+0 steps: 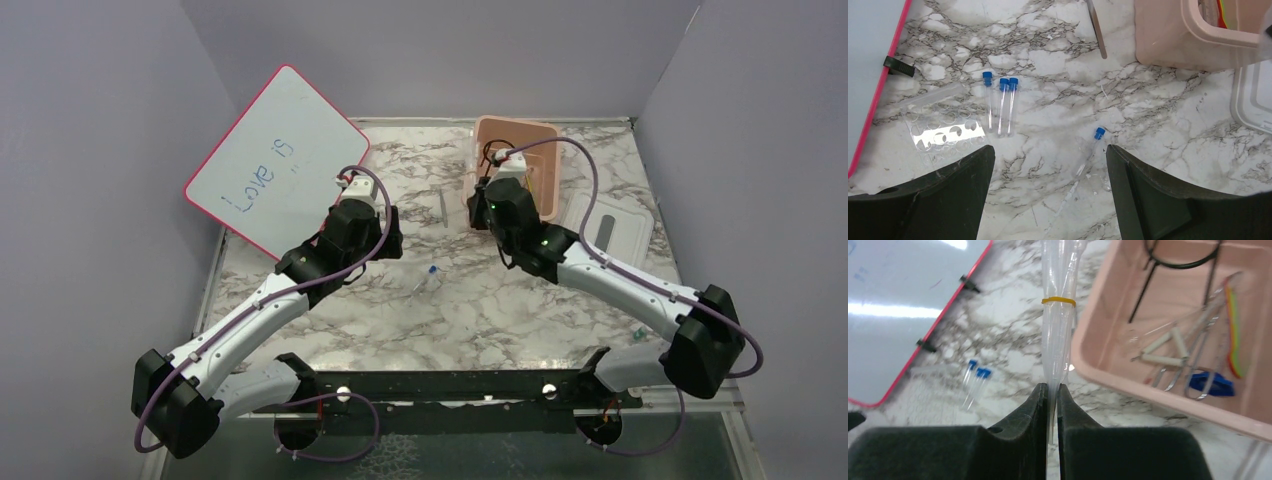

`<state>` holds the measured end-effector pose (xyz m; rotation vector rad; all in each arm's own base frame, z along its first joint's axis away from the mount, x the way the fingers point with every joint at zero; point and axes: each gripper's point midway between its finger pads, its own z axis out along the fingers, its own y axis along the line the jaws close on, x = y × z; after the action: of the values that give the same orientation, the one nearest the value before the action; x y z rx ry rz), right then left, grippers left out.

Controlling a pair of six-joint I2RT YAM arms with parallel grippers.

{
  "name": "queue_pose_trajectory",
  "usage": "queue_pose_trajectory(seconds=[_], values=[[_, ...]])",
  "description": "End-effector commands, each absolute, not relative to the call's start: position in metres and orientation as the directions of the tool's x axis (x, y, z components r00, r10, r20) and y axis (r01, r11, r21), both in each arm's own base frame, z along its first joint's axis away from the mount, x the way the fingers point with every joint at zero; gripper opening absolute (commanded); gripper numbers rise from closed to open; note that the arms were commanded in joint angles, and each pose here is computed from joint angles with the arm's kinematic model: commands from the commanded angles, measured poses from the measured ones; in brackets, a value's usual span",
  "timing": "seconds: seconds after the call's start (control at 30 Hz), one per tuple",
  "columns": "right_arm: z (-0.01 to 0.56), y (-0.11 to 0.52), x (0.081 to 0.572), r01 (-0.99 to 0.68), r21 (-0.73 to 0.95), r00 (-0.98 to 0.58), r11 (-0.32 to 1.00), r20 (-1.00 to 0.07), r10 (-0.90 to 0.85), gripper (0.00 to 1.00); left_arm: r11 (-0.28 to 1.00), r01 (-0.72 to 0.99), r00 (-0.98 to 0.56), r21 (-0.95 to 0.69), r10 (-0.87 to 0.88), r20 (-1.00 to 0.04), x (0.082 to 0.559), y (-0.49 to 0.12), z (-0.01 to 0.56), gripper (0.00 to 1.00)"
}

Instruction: Organize the chemistry lab equipment

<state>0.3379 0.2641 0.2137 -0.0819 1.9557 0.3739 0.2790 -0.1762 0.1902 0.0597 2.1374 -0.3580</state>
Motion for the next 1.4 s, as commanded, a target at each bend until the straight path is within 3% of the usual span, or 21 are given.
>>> queue_pose_trajectory(seconds=[0.0,0.2,0.77,1.1,1.37], values=[[0.227,0.186,0.358,0.049,0.201,-0.340,0.978,-0.917,0.206,0.12,0.952,0.181,-0.524,-0.248,-0.120,-0.843,0.283,-0.176,0.204,0.85],[0.216,0.136,0.377,0.160,0.246,-0.367,0.956,-0.884,0.289,0.12,0.949,0.186,-0.534,-0.253,-0.119,-0.837,0.283,-0.178,0.202,0.85],[0.135,0.130,0.436,0.221,0.208,-0.554,0.953,-0.777,0.298,0.13,0.946,0.192,-0.551,-0.263,-0.118,-0.826,0.279,-0.179,0.197,0.85],[0.147,0.126,0.442,0.199,0.158,-0.552,0.967,-0.798,0.244,0.42,0.949,0.188,-0.535,-0.252,-0.116,-0.837,0.279,-0.175,0.199,0.85],[0.198,0.149,0.430,0.078,0.198,-0.524,0.977,-0.825,0.209,0.47,0.951,0.180,-0.513,-0.251,-0.127,-0.849,0.283,-0.174,0.204,0.85]])
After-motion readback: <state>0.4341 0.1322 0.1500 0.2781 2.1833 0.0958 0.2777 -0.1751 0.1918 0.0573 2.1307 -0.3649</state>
